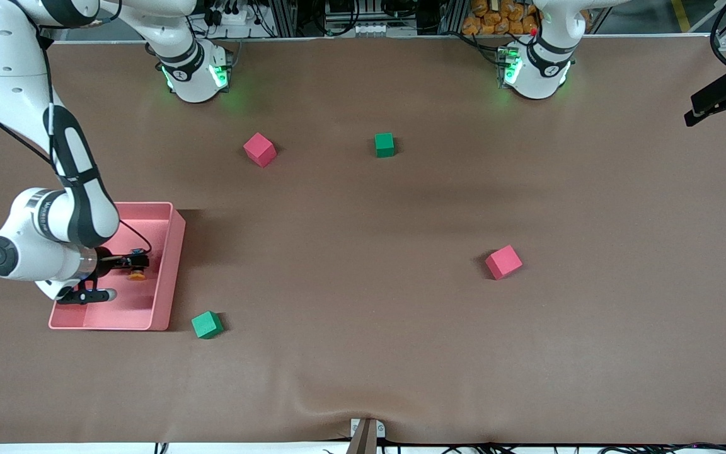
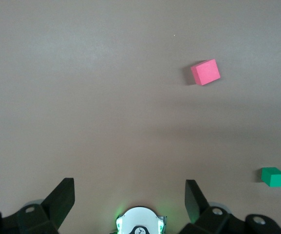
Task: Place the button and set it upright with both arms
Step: 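Close the right gripper around the button's blue base, then lift the button out of the tray with the right gripper, then carry the button to the middle of the table with the right gripper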
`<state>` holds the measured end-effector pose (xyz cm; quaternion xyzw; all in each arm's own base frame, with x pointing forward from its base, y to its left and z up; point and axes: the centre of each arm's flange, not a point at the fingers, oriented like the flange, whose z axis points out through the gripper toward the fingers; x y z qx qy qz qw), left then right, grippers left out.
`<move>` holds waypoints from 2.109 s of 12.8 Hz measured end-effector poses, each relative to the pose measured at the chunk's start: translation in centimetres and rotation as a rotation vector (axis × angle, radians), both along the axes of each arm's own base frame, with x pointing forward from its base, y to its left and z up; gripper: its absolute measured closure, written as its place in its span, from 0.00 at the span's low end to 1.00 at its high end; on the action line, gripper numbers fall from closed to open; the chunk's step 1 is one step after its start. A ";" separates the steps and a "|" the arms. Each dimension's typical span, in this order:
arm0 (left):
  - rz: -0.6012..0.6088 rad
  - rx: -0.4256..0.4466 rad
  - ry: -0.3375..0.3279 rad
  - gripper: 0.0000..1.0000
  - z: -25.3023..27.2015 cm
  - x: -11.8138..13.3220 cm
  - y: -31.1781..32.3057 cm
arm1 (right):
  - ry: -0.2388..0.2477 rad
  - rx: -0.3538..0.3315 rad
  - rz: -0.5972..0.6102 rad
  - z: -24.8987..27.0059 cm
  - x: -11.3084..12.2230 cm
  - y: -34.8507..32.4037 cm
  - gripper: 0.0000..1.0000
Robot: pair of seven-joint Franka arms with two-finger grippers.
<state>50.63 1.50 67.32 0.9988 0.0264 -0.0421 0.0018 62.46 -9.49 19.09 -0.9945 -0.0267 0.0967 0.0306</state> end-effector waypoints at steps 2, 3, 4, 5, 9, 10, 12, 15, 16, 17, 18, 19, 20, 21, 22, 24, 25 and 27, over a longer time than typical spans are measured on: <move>0.000 0.000 0.005 0.00 0.0 -0.1 0.0 | 0.000 0.000 0.000 -0.9 -0.5 0.1 0.02; 0.000 0.000 0.008 0.00 -0.1 -0.1 0.0 | 0.002 0.000 0.000 -1.1 -0.7 0.2 0.02; 0.000 0.000 0.013 0.00 -0.1 -0.1 0.0 | 0.003 0.001 0.000 -1.2 -0.7 0.2 0.12; 0.000 0.000 0.015 0.00 -0.1 -0.2 0.0 | 0.002 0.001 0.000 -1.1 -0.7 0.2 0.24; 0.023 -0.001 -0.005 0.00 1.0 -0.8 1.2 | 0.023 0.010 0.008 1.0 0.5 0.4 0.58; 0.027 -0.001 -0.006 0.00 1.0 -0.7 1.4 | 0.048 0.018 0.013 2.8 1.4 0.5 0.58; 0.027 -0.001 -0.011 0.00 1.0 -0.6 1.4 | 0.103 0.035 0.028 7.6 3.1 1.1 0.58; 0.026 -0.001 -0.017 0.00 0.9 -0.5 1.4 | 0.157 0.042 0.046 15.2 4.8 4.9 0.58; 0.025 -0.001 -0.018 0.00 0.9 -0.4 1.4 | 0.161 0.037 0.044 17.1 5.1 7.6 0.58; 0.025 -0.001 -0.019 0.00 0.9 -0.3 1.3 | 0.156 0.035 0.036 18.6 5.4 11.1 0.58; 0.024 -0.001 -0.021 0.00 0.7 -0.2 1.3 | 0.149 0.037 0.014 19.7 5.5 15.3 0.58; 0.021 -0.001 -0.025 0.00 0.6 0.1 1.2 | 0.147 0.038 -0.008 20.3 5.2 19.7 0.58; 0.019 -0.001 -0.024 0.00 0.3 0.4 1.1 | 0.145 0.038 -0.012 20.6 4.7 23.6 0.58; 0.016 -0.001 -0.021 0.00 0.0 0.6 1.0 | 0.128 0.044 0.004 20.7 4.2 27.3 0.58; 0.015 -0.002 -0.017 0.00 -0.3 0.8 0.9 | 0.102 0.066 0.028 20.7 3.7 30.8 0.58; 0.013 -0.002 -0.008 0.00 -0.8 1.2 0.9 | 0.062 0.133 0.053 20.0 2.0 38.9 0.58; 0.012 -0.002 -0.005 0.00 -0.9 1.2 0.8 | 0.022 0.148 0.036 19.2 1.1 42.9 0.58; 0.010 -0.003 -0.002 0.00 -1.1 1.3 0.7 | -0.056 0.174 0.014 17.1 -1.1 50.5 0.58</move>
